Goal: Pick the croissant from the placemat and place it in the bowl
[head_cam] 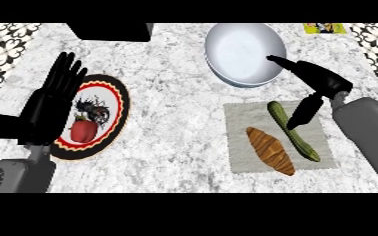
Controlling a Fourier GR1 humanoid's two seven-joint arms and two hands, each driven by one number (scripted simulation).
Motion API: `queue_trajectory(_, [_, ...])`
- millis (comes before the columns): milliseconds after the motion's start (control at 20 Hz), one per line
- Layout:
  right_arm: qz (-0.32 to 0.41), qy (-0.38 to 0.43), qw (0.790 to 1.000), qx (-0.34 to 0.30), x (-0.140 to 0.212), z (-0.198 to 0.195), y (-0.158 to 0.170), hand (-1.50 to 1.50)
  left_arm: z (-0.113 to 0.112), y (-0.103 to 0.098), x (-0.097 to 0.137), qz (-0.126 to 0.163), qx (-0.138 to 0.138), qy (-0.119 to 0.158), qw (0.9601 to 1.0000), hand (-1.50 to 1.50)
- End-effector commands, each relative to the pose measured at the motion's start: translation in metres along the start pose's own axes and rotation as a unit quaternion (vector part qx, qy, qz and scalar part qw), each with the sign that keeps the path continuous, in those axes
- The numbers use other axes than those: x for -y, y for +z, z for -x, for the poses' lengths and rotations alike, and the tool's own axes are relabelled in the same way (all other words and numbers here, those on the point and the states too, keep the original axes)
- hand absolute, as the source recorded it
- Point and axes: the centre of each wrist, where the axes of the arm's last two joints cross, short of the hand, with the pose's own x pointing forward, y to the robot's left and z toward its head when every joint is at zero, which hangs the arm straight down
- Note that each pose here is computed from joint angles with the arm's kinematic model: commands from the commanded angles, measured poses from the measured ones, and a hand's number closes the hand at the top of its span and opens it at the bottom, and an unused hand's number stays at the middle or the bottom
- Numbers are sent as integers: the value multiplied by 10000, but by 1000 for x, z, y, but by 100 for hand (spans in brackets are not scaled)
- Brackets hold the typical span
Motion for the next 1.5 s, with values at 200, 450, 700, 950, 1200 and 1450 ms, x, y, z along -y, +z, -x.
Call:
queue_trajectory(200, [-2505,1512,9531,-773,14,-47,-14,-150,9,11,-3,4,-85,-66,9999,0])
queue_trajectory(450, [-2629,1431,9506,-820,19,-102,-29,-150,11,16,-10,-164,14,-18,9999,0])
queue_trajectory(700, [-2498,1081,9582,-887,-13,-88,-13,-150,0,12,-15,-287,-93,-33,9995,0])
queue_trajectory(950, [-2610,1038,9551,-944,-16,-77,1,-150,-5,0,-8,-199,-29,-14,9998,0])
queue_trajectory(1200, [-2240,1201,9627,-926,-30,-69,10,-150,-8,6,-11,-178,23,-57,9998,0])
queue_trajectory(1450, [-1933,1182,9718,-655,-51,-33,27,-150,-1,13,-10,-203,7,-10,9998,0])
